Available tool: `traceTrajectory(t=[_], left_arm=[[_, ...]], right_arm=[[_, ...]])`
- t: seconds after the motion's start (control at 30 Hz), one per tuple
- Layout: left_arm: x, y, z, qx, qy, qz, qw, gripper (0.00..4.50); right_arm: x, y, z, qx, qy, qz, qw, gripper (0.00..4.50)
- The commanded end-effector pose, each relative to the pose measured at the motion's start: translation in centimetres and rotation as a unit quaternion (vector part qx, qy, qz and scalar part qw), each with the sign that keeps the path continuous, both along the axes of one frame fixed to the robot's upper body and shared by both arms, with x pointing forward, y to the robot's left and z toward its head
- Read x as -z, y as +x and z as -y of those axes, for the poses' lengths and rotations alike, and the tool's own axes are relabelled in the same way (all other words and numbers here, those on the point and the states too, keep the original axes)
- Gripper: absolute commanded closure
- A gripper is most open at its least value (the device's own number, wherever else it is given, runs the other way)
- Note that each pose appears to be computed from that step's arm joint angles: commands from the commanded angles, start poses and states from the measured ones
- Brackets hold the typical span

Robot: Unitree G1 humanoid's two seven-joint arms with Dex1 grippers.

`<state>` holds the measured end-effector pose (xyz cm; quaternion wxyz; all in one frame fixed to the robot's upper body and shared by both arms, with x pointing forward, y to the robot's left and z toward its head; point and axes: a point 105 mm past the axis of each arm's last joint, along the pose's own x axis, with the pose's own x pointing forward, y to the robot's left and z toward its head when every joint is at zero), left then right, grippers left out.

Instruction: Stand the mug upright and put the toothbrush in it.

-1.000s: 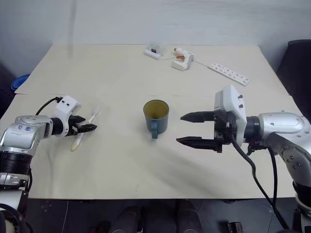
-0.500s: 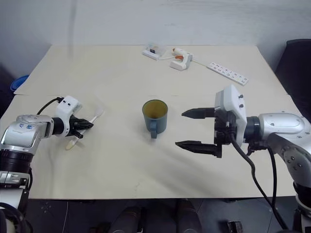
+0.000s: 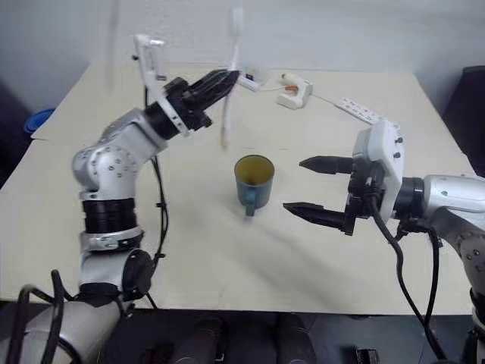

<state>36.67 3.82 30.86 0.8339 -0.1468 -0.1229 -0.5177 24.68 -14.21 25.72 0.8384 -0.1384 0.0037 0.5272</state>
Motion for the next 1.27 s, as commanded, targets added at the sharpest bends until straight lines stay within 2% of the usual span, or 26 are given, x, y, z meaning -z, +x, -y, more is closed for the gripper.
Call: traceTrajectory(t=[0.03,0.23,0.37,0.43,0.53,0.73,0.77,0.83,0.9,1.03,1.1,1.27], left_arm=[[1.0,-0.2,1.3,0.002,0.024,0.038,0.999,4.09],[4.0,1.0,1.6,-0.047,0.071,0.088,0.992,4.09],[5.0,1.3,1.5,-0.059,0.064,0.098,0.991,4.09],[5.3,1.4,1.4,-0.058,0.048,0.084,0.994,3.38],[5.2,1.0,1.1,-0.064,0.041,0.099,0.992,2.61],[5.1,-1.0,-1.8,-0.056,0.071,0.101,0.991,0.79],[4.8,-1.8,-3.0,-0.049,0.094,0.106,0.989,0.48],[5.1,-3.3,-5.8,-0.038,0.192,0.127,0.972,0.05],[6.1,-4.3,-9.7,-0.030,0.321,0.150,0.935,0.05],[6.5,-6.5,-15.8,0.002,0.467,0.119,0.876,0.05],[6.6,-8.0,-17.4,0.024,0.501,0.104,0.859,0.05],[6.7,-9.3,-18.7,0.026,0.509,0.082,0.857,0.05]], right_arm=[[-1.0,-0.7,0.3,0.017,-0.001,0.028,0.999,0.00],[-1.2,-1.1,0.5,0.037,0.010,0.031,0.999,0.00],[-1.3,-1.2,0.5,0.041,0.012,0.032,0.999,0.00],[-1.3,-1.0,0.5,0.042,0.015,0.031,0.999,0.00],[-1.3,-0.8,0.6,0.042,0.018,0.030,0.999,0.00],[-1.0,-0.4,0.8,0.040,0.011,0.022,0.999,0.00],[-0.7,-0.3,1.1,0.042,0.007,0.017,0.999,0.00],[0.0,0.1,1.7,0.046,-0.003,0.003,0.999,0.00],[1.0,0.4,2.6,0.051,-0.019,-0.016,0.998,0.00],[2.1,0.8,3.8,0.047,-0.038,-0.037,0.997,0.00],[2.1,1.3,4.2,0.049,-0.036,-0.038,0.997,0.00],[2.3,2.1,4.6,0.053,-0.035,-0.038,0.997,0.00]])
